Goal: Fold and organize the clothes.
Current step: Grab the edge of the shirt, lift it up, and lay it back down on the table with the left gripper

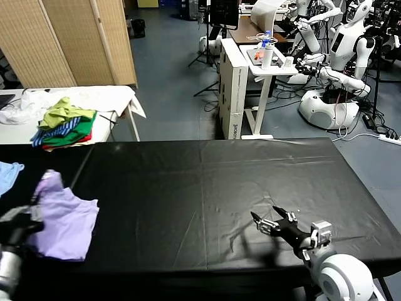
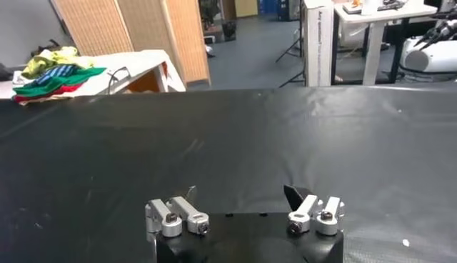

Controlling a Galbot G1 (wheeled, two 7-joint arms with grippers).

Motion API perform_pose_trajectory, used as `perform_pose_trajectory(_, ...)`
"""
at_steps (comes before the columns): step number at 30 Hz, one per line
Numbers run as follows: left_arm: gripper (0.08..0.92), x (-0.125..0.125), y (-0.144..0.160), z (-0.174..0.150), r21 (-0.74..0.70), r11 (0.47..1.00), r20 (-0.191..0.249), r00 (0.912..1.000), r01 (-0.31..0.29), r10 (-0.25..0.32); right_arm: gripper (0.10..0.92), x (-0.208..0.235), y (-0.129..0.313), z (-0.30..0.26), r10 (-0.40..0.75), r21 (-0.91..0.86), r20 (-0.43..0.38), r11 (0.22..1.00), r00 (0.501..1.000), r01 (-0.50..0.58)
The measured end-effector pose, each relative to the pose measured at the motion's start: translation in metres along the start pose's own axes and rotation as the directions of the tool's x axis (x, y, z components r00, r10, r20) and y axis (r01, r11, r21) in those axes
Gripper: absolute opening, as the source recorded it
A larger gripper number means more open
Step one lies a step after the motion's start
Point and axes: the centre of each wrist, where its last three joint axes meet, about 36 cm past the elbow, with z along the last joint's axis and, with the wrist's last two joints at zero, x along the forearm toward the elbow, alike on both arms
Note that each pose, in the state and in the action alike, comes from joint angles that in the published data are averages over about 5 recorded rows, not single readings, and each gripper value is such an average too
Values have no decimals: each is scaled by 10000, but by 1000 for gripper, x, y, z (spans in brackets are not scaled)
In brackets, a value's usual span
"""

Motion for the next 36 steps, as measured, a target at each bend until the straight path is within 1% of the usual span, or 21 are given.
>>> perform_pose_trajectory(3, 165, 2, -35, 2, 1217, 9893, 57, 9967, -806, 805, 907, 6, 0, 1, 85, 12, -2, 10000, 10000, -85)
perform_pose_trajectory(5, 165, 1, -57, 6, 1918, 9735, 78, 9921, -1247, 1256, 907, 11, 0, 2, 168, -2, -16, 9999, 9999, -168)
perform_pose_trajectory(7, 165, 0, -78, 11, 2462, 9565, 40, 9870, -1565, 1605, 907, 15, -1, 3, 256, -17, -24, 9997, 9997, -256)
perform_pose_trajectory(11, 165, -5, -117, 26, 3309, 9229, -188, 9764, -1969, 2150, 907, 19, -1, 2, 375, 13, -10, 9993, 9993, -375)
perform_pose_trajectory(15, 165, -10, -154, 37, 4009, 8868, -392, 9628, -2300, 2675, 907, 19, 0, 1, 394, 76, 4, 9992, 9992, -394)
perform_pose_trajectory(20, 169, -11, -195, 49, 4587, 8503, -587, 9460, -2581, 3188, 907, 14, 4, -2, 204, 88, -46, 9998, 9998, -203)
perform_pose_trajectory(22, 211, -9, -207, 53, 4721, 8380, -649, 9372, -2737, 3426, 907, 12, 5, -5, 62, 5, -114, 10000, 9999, -62)
perform_pose_trajectory(23, 251, -8, -212, 55, 4773, 8318, -655, 9325, -2833, 3551, 907, 10, 6, -6, -24, -68, -154, 10000, 9999, 23)
perform_pose_trajectory(26, 422, -5, -220, 56, 4903, 8120, -541, 9189, -3165, 3908, 907, 5, 11, -12, -335, -317, -290, 9990, 9990, 325)
perform_pose_trajectory(27, 498, -4, -221, 56, 4923, 8067, -473, 9154, -3269, 3998, 907, 3, 13, -15, -461, -401, -342, 9982, 9983, 447)
perform_pose_trajectory(29, 612, -3, -220, 57, 4905, 7998, -297, 9107, -3459, 4121, 907, -3, 19, -19, -744, -572, -440, 9958, 9963, 719)
perform_pose_trajectory(30, 687, -3, -218, 56, 4851, 7996, -172, 9103, -3541, 4135, 907, -6, 23, -20, -913, -671, -487, 9939, 9946, 879)
perform_pose_trajectory(31, 744, -4, -216, 56, 4778, 8012, -35, 9113, -3602, 4118, 907, -10, 28, -22, -1103, -774, -532, 9913, 9925, 1061)
perform_pose_trajectory(33, 840, -6, -210, 54, 4568, 8117, 243, 9173, -3639, 3975, 907, -18, 38, -23, -1480, -978, -624, 9851, 9870, 1415)
perform_pose_trajectory(34, 871, -7, -206, 53, 4439, 8203, 373, 9221, -3607, 3852, 907, -23, 44, -23, -1668, -1057, -667, 9816, 9837, 1592)
perform_pose_trajectory(36, 898, -11, -197, 53, 4165, 8404, 545, 9323, -3468, 3577, 907, -34, 57, -23, -1997, -1142, -745, 9750, 9770, 1906)
